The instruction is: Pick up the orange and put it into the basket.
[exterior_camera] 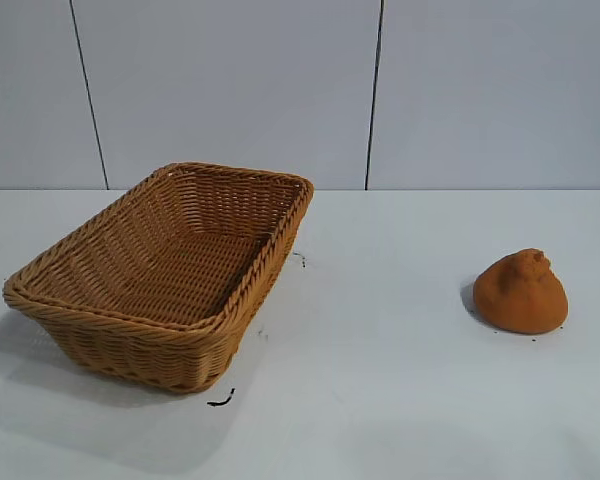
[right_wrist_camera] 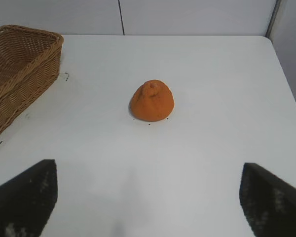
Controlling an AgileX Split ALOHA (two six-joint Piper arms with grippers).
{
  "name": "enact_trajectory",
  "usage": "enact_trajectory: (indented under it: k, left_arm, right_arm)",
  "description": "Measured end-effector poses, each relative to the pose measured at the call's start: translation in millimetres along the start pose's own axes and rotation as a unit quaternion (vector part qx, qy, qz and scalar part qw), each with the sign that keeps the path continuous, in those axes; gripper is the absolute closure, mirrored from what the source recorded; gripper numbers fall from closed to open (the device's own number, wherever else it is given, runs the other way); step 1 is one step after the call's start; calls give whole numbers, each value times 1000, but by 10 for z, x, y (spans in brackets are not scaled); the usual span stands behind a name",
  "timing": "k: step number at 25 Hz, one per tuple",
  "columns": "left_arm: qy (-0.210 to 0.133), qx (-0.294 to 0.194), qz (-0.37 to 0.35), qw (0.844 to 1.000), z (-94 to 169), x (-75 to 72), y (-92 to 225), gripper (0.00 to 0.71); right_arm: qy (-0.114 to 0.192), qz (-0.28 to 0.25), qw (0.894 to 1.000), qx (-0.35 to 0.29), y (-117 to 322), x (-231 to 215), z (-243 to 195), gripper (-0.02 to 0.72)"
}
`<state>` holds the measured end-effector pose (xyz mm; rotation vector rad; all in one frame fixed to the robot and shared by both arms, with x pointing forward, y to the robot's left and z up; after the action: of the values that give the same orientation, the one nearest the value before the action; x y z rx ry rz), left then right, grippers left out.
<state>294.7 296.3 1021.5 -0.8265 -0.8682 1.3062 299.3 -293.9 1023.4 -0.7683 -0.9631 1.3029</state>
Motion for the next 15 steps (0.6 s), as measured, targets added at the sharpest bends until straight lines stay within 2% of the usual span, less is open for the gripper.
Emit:
enact_trajectory:
  k: [15]
  left_arm:
    - [-8, -4, -4, 1000, 13, 26, -23, 14]
  right_arm:
    - [0, 0, 1000, 0, 0, 0, 0, 10]
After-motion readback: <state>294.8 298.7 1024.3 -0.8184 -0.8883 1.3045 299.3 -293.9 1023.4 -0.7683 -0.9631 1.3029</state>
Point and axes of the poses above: a point on each arm's last joint axis where the gripper is mounted, z pointing back along that axis away from the gripper, x along the wrist's bending axis when the last joint is at zero, y = z × x, the point moved 7 cm from there along -z, pointing out along that axis toward the gripper, and after that the axes turned 9 degrees about -z, right-handed, at the moved point
